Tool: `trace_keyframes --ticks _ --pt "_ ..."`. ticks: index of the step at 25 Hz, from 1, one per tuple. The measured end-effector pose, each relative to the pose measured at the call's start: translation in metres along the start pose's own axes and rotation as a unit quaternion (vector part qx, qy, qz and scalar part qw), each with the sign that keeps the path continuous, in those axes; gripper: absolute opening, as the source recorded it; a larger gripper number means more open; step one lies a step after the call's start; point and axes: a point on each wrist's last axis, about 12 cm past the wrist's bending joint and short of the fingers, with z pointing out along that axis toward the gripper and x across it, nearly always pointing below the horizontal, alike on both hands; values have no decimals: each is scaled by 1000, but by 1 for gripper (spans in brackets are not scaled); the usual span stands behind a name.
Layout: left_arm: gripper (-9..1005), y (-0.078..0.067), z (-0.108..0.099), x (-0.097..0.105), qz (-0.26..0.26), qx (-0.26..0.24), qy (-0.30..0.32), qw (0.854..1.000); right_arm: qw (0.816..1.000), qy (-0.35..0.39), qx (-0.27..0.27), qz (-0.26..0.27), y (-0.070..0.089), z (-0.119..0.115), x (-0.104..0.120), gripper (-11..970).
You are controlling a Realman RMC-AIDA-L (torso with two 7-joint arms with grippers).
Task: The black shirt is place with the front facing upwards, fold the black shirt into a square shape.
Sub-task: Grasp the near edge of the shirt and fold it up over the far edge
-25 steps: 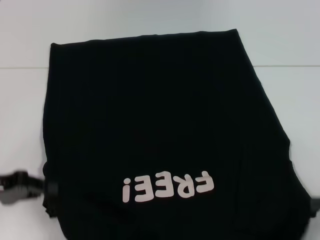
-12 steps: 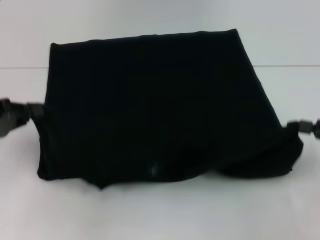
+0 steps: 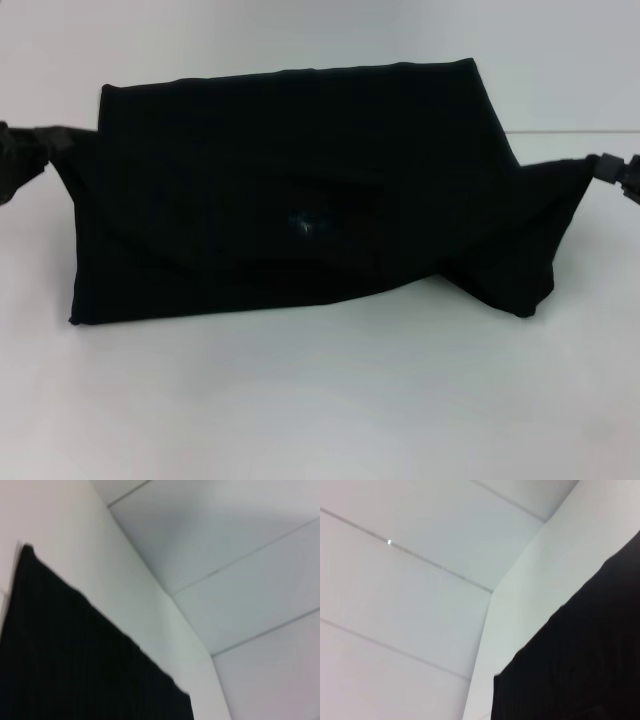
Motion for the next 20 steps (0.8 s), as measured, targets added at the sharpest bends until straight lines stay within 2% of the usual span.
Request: trace_keyframes --ticks 7,15,20 --pt "37 -1 21 -1 18 -3 -60 998 999 -42 22 -7 -2 22 -5 10" --pt "36 -6 55 1 76 -37 -90 992 995 -64 52 -47 6 61 -16 13" --pt "36 -9 70 3 110 -58 -110 986 991 -77 82 -68 5 72 -20 21"
